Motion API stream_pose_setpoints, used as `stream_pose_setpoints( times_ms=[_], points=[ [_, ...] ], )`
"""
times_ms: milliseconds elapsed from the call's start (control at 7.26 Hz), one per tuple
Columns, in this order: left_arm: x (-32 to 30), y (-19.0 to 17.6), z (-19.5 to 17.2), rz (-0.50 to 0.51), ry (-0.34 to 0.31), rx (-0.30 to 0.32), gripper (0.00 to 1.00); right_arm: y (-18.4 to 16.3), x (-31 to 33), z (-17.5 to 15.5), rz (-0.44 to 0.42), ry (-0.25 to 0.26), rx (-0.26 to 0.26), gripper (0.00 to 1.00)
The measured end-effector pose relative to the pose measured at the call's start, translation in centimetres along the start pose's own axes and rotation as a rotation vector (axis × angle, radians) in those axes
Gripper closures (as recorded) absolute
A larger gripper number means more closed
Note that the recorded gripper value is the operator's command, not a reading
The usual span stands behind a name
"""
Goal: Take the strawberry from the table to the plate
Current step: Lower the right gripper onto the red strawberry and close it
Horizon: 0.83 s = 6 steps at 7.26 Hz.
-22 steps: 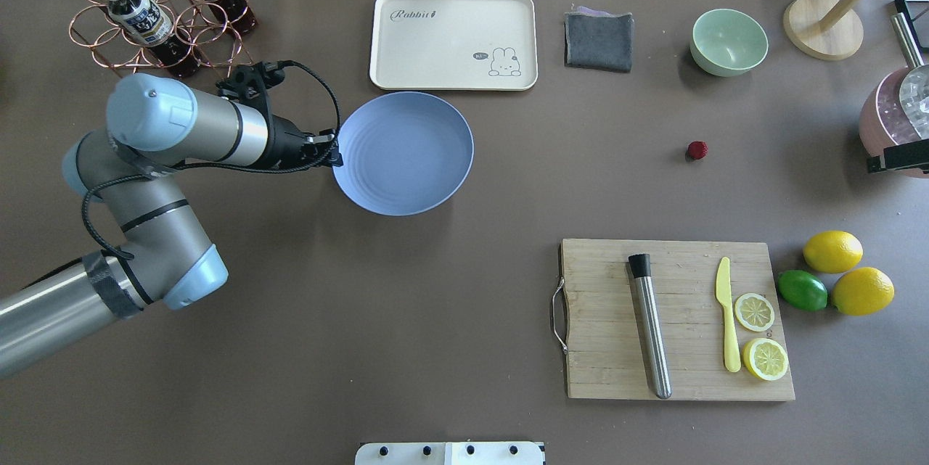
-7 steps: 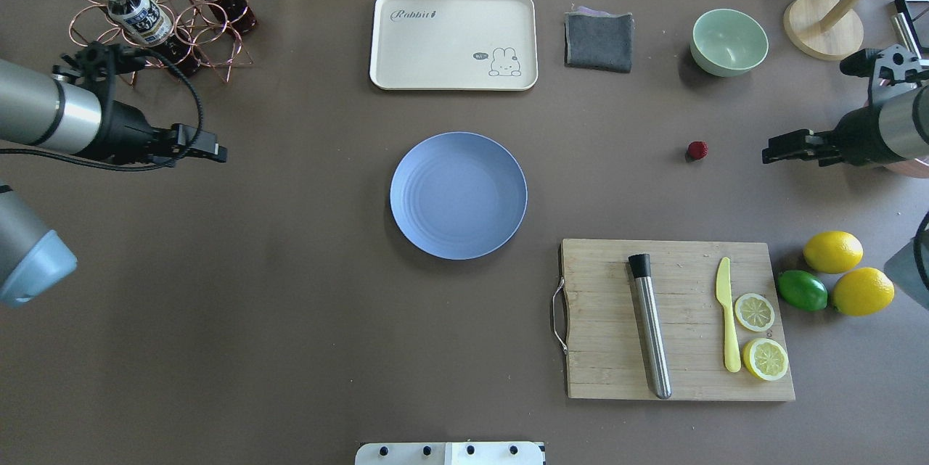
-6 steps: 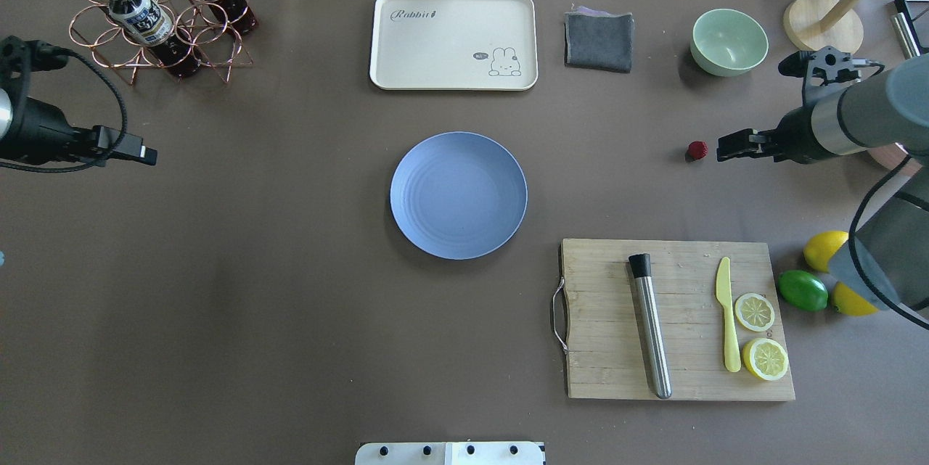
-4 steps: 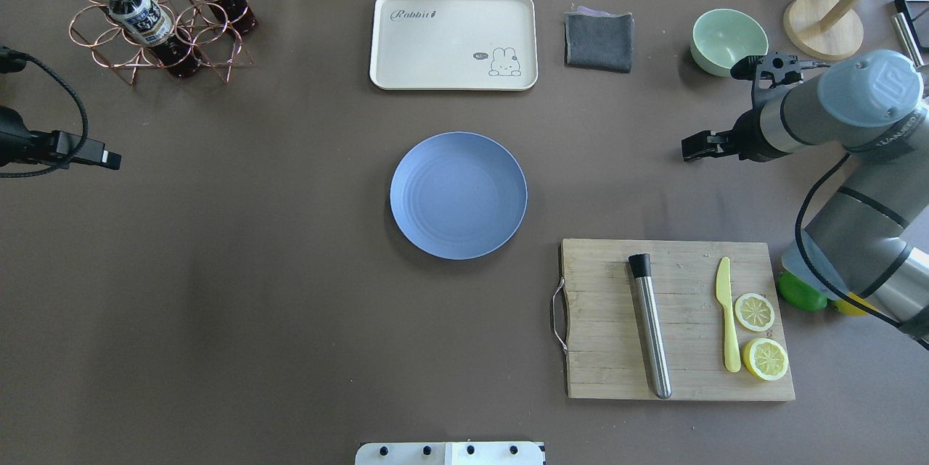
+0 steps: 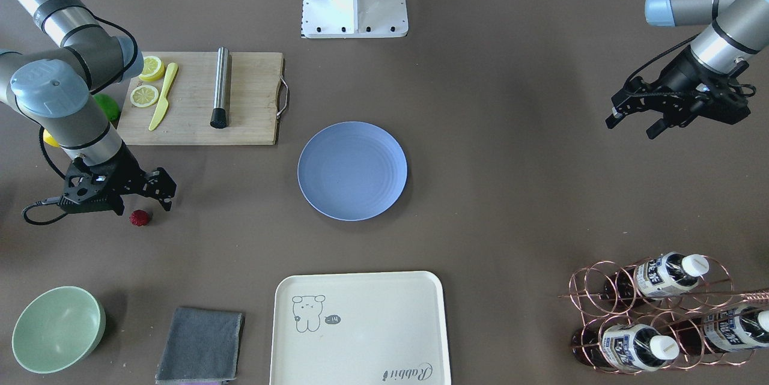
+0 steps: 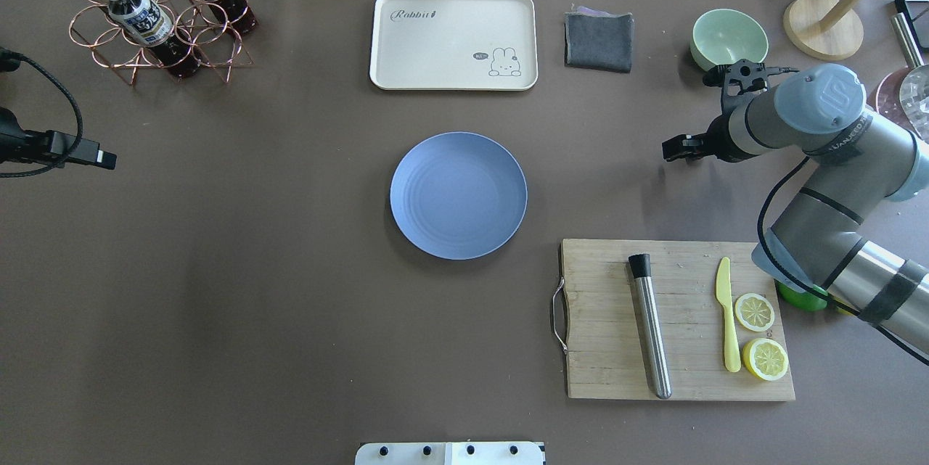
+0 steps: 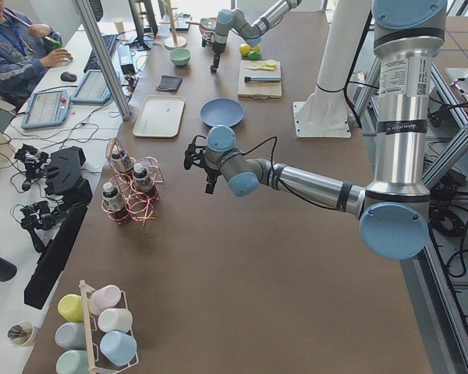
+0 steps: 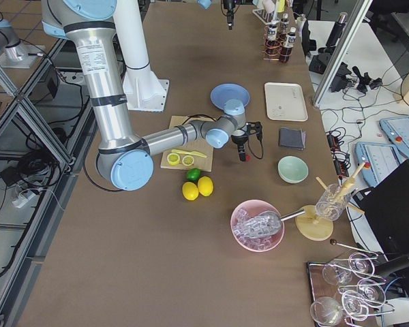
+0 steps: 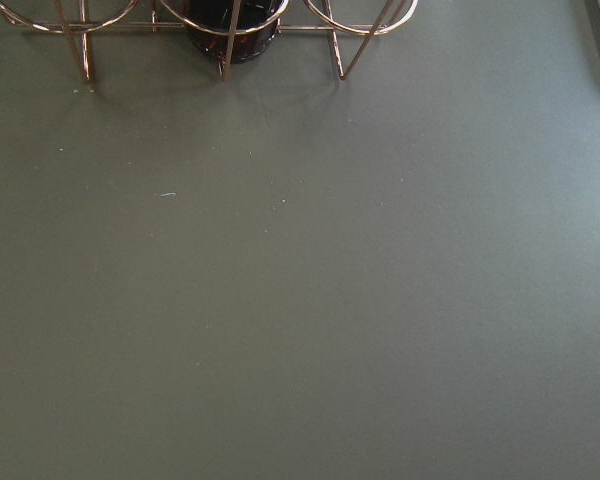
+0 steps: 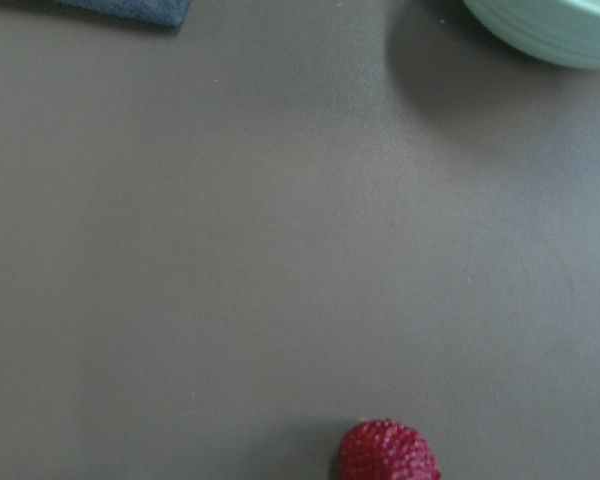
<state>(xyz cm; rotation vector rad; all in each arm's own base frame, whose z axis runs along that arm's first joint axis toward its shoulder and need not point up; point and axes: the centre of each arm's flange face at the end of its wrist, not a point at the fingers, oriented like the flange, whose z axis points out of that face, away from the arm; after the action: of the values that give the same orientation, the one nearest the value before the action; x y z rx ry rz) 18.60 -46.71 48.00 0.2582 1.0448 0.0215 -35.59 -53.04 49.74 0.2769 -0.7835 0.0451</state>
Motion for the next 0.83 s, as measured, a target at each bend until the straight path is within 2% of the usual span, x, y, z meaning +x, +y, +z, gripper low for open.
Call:
stream_pose_setpoints(
  times_ms=[138, 275, 413, 551, 826],
  points=[
    [0.1, -0.1, 0.1, 0.001, 0.000, 0.001, 0.02, -0.1, 0.2, 0.4, 0.002, -0.005, 0.005, 0.27],
    [0.2, -0.2, 0.1, 0.002, 0.000, 0.002, 0.02, -0.2, 0.3, 0.4, 0.005, -0.010, 0.009, 0.58],
    [0.3, -0.3, 0.1, 0.004, 0.000, 0.004, 0.02, -0.3, 0.5, 0.0, 0.011, -0.015, 0.014, 0.82],
    [0.3, -0.4, 0.2, 0.005, 0.000, 0.005, 0.02, -0.5, 0.7, -0.4, 0.020, -0.019, 0.019, 0.98],
    [0.4, -0.4, 0.2, 0.005, 0.000, 0.007, 0.02, -0.7, 0.8, -0.8, 0.026, -0.027, 0.026, 1.00]
  ],
)
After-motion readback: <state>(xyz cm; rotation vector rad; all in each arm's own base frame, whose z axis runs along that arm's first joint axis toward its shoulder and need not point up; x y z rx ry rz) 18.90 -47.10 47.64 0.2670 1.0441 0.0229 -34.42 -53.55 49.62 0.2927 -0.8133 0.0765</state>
